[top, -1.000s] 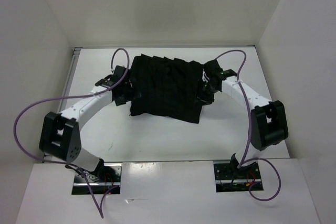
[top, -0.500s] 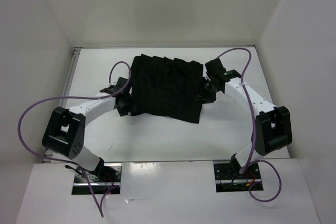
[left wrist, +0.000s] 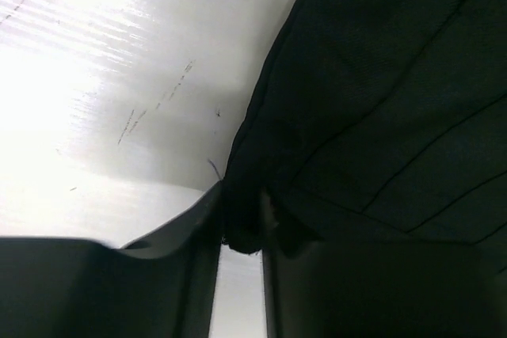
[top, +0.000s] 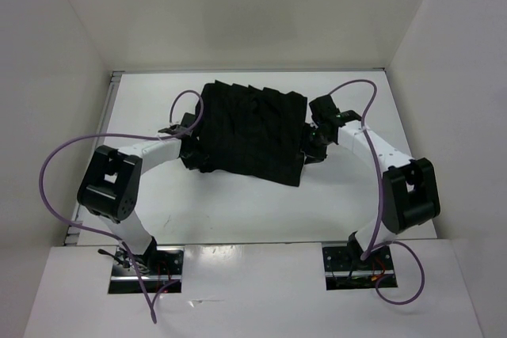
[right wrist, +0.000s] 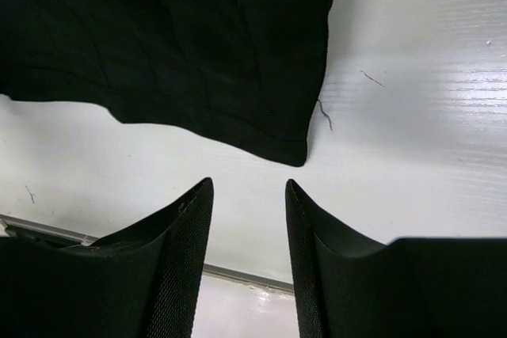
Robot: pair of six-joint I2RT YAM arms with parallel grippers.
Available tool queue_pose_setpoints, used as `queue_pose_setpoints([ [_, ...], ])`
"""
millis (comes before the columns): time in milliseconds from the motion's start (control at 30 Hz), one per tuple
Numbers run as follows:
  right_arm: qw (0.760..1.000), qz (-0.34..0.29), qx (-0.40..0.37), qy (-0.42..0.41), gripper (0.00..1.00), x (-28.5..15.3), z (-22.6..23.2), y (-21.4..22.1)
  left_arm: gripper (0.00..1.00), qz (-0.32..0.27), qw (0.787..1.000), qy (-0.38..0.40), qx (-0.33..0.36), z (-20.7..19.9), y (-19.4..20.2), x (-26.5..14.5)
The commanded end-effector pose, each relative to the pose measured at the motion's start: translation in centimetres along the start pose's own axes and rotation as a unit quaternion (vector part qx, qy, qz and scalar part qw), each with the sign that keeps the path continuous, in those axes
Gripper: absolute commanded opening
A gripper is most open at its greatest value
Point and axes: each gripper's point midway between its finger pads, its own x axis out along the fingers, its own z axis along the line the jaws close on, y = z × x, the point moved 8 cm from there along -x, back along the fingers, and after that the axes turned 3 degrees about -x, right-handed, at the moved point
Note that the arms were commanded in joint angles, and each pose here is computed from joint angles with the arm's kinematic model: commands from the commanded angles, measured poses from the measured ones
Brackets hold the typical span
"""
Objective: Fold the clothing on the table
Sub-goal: Fold the skirt
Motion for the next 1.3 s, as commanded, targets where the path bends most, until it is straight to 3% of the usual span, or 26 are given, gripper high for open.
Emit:
queue_pose_setpoints([
  [0,1.0,0.004,0.016,0.006,0.47,1.5,-0.7,-0.4,0.24,0.022,0.999,-0.021,0.019,1.1,0.9,1.4],
  [33,1.0,0.012,0.017,0.01,0.47,1.9,-1.0,-0.1,0.19,0.027,0.999,-0.017,0.019,1.0,1.0,1.3],
  [67,0.999,0.01,0.028,0.012,0.47,2.2,-1.2,-0.4,0.05,0.031,0.999,-0.014,0.019,0.9,1.0,1.3],
  [100,0.999,0.014,0.028,0.014,0.47,2.4,-1.3,-0.3,0.0,0.035,0.999,-0.011,0.019,0.9,1.1,1.3],
  [433,0.997,0.062,0.052,0.002,0.49,5.3,-2.2,0.5,0.0,0.041,0.999,0.019,0.022,0.5,1.1,-0.2],
  [700,0.99,0.117,0.07,0.044,0.49,8.8,-4.5,3.4,0.0,0.049,0.998,0.026,0.026,0.4,1.2,-0.6],
  [767,0.989,0.125,0.071,0.043,0.45,9.7,-4.8,3.7,0.0,0.046,0.998,0.029,0.026,0.3,1.1,-0.5],
  [800,0.989,0.128,0.067,0.043,0.34,10.1,-4.6,3.9,0.0,0.051,0.998,0.033,0.026,0.2,1.2,-0.6],
  [900,0.994,0.081,0.061,0.026,0.0,9.5,-3.3,1.4,0.0,0.047,0.996,0.068,0.029,-1.3,0.4,-0.6],
  [1000,0.999,-0.006,0.044,0.007,0.0,5.5,-0.7,-3.0,0.0,0.053,0.991,0.108,0.06,-3.6,-1.0,-1.5],
  [1133,0.988,-0.152,-0.004,-0.009,0.0,-4.6,2.9,-9.5,0.0,-0.027,0.967,0.231,0.107,-9.4,-7.2,-9.2],
  [1167,0.975,-0.218,-0.02,-0.034,0.0,-9.2,4.7,-11.8,0.0,-0.077,0.951,0.276,0.113,-11.4,-10.0,-13.2],
  [1267,0.94,-0.33,-0.053,-0.066,0.0,-18.3,6.7,-13.7,0.0,-0.146,0.926,0.32,0.135,-12.5,-13.5,-19.6],
])
